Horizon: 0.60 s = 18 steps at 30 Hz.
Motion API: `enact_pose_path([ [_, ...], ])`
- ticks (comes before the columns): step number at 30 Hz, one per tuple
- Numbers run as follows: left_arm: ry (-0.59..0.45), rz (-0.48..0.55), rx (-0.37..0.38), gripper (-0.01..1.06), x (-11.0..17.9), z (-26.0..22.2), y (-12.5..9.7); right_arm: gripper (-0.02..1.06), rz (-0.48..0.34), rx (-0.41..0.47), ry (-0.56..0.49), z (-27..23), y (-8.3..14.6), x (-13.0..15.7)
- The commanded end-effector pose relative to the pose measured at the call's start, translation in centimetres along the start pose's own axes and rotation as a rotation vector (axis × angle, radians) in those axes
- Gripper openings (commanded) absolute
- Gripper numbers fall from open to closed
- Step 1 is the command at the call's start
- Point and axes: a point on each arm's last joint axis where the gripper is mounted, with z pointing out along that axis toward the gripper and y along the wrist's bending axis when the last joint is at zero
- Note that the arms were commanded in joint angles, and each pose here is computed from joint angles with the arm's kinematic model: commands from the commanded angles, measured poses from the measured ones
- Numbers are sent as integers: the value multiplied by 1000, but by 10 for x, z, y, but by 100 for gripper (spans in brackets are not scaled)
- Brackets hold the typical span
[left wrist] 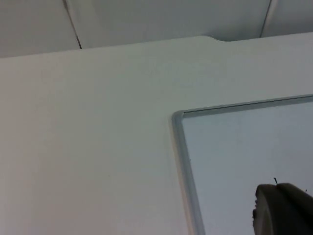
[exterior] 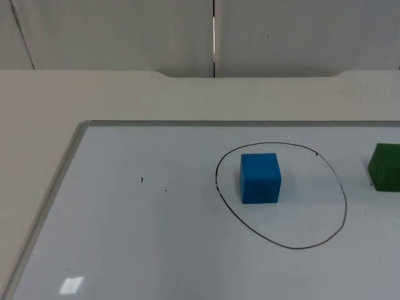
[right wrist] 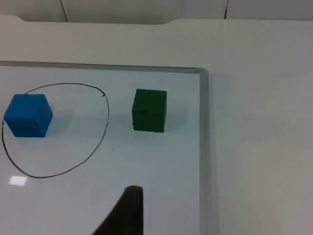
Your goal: Push the two cubes into the marked area.
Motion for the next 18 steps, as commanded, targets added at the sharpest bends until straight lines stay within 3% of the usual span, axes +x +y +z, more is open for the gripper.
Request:
enact_pose_path([
  [1, 3, -3, -16, 0, 4, -8, 1, 105, -2, 1, -1, 1, 0, 1],
  [9, 9, 7, -33, 0, 23, -41, 1, 105, -2, 1, -1, 1, 0, 1],
  [18, -5, -18, -33, 0, 72, -64, -1, 105, -2, 1, -1, 1, 0, 1],
])
